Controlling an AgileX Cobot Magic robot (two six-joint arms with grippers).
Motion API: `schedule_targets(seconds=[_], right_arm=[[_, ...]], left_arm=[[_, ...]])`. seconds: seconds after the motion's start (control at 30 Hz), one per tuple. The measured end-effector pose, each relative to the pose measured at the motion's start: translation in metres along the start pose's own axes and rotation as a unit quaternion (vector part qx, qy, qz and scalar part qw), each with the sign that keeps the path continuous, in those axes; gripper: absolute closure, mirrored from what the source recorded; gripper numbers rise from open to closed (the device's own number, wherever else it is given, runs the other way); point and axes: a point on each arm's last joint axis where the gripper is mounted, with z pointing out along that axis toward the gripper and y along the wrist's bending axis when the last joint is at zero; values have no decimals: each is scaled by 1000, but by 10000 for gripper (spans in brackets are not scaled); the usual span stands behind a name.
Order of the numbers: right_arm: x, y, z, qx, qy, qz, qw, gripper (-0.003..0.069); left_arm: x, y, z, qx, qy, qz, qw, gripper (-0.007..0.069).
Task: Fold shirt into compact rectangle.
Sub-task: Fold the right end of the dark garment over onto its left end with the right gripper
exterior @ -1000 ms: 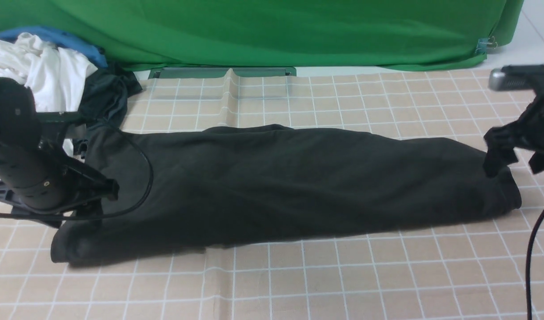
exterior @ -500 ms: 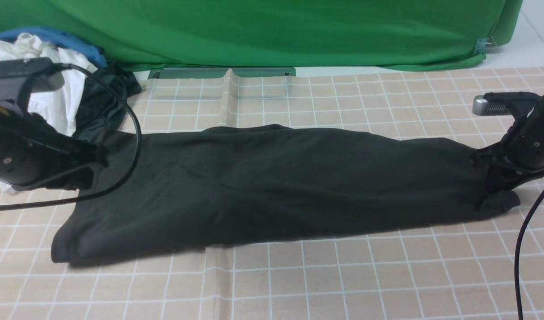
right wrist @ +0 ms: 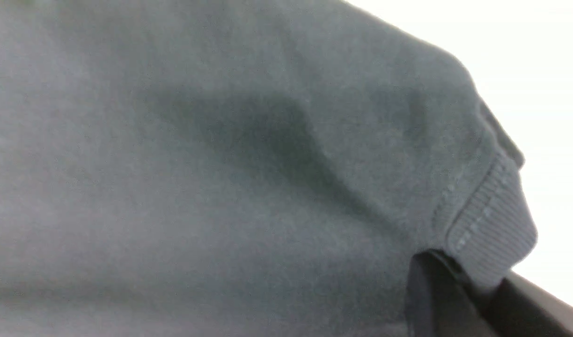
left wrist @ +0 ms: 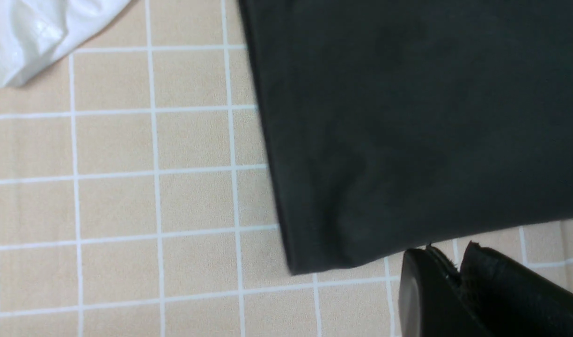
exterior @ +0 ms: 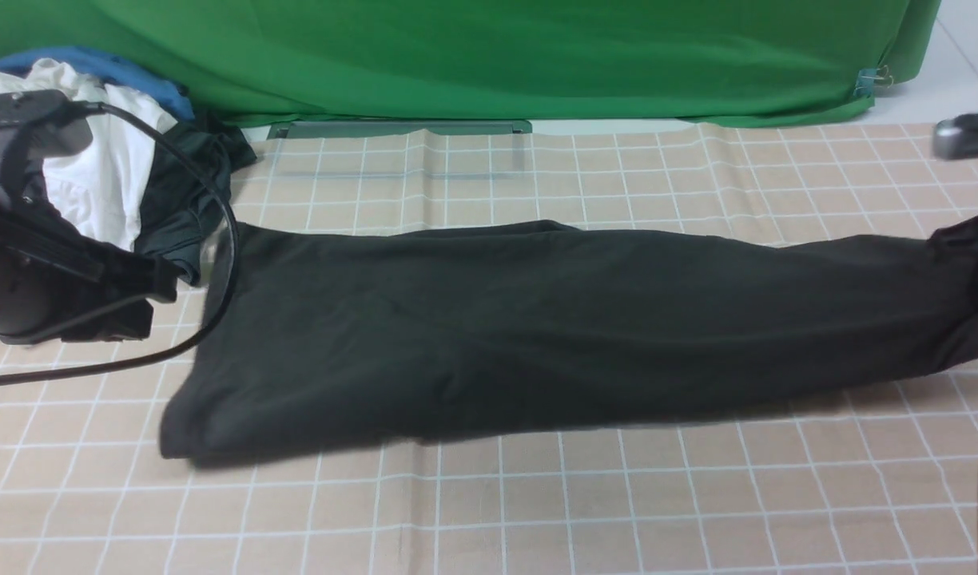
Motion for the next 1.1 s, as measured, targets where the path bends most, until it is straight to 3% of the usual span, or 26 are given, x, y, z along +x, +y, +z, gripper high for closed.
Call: schedule_targets(seconds=[0.13,0.33,0.57,0.6,0.63,0.73,1.1], right_arm=[[2,0,-25,-3,-29,9,1000,558],[-3,31,-70,-44,-88,-15,995,558],[-12,132,-123,-147,-165,-109,969,558],[-12,135,-126,-152,-169,-111,967,558],[-10,161,-134,-181,-183,-133,957,558],[-6,203,-144,-228,-203,-159,939,558],[7,312,-113,-322,-170,-190,912,559]], left_arm=[[0,0,0,2,0,-2,1000,533],[0,-3,0,17,-1,-10,1000,533],[1,-5,-8,21,-16,-6,1000,533],[1,-5,-9,21,-17,-6,1000,533],[2,-5,-11,21,-21,-5,1000,532],[3,-6,-17,22,-30,-4,999,532],[6,-9,-28,27,-48,-4,998,531]])
